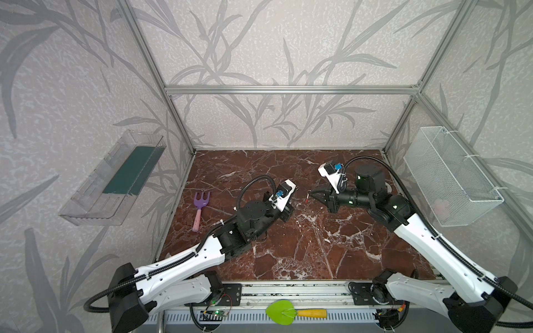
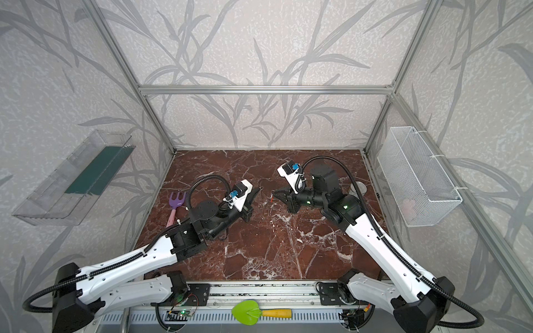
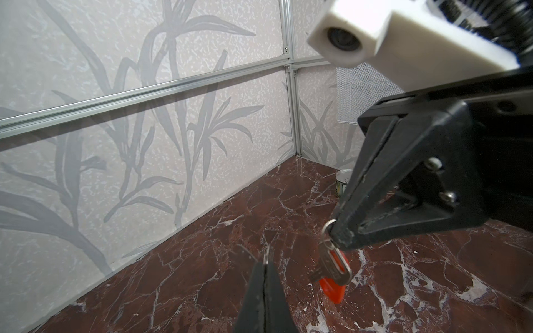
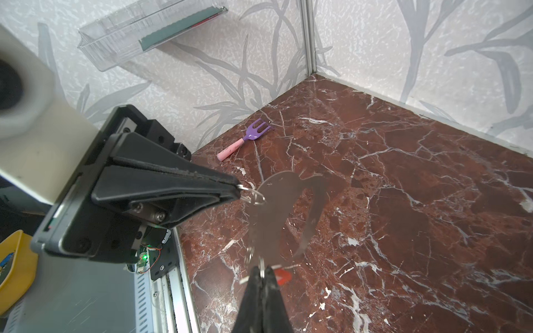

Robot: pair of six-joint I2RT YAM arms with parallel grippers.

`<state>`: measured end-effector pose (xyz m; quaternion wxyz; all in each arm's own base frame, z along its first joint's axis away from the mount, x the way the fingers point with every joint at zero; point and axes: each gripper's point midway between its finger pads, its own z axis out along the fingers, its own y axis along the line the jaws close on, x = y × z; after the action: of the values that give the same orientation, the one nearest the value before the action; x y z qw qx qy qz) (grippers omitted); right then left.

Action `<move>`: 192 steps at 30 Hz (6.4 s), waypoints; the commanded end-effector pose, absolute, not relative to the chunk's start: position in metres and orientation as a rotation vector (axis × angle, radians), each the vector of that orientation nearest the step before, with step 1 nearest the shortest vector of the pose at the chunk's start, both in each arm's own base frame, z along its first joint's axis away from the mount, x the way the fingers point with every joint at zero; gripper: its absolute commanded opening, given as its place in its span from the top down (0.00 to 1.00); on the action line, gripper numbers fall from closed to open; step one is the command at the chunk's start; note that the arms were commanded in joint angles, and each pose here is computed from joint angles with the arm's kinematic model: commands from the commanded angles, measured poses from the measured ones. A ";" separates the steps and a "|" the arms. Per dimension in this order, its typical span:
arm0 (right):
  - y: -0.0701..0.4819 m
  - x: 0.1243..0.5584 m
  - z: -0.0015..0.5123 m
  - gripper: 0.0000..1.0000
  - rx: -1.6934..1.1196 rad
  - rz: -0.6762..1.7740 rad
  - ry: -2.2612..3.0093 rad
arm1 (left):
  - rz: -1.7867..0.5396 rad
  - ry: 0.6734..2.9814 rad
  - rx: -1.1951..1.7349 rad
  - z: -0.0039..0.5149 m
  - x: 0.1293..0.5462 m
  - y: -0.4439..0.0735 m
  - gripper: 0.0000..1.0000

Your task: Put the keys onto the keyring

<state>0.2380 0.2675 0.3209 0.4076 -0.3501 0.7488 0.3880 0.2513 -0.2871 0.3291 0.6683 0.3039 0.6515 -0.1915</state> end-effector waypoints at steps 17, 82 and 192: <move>0.277 0.249 0.332 1.00 -0.841 0.960 1.871 | -0.524 1.394 0.711 0.352 0.238 -0.303 1.00; 0.243 0.259 0.316 1.00 -0.890 0.441 1.777 | -0.516 1.869 0.824 0.335 0.240 -0.318 1.00; 0.259 0.244 0.332 1.00 -0.981 0.445 1.633 | -0.576 1.932 0.714 0.347 0.248 -0.325 1.00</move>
<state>0.2520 0.2575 0.3082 0.5379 -0.4127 0.7138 0.1755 0.2462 -0.3240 0.3328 0.4698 0.3055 0.7976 -0.2234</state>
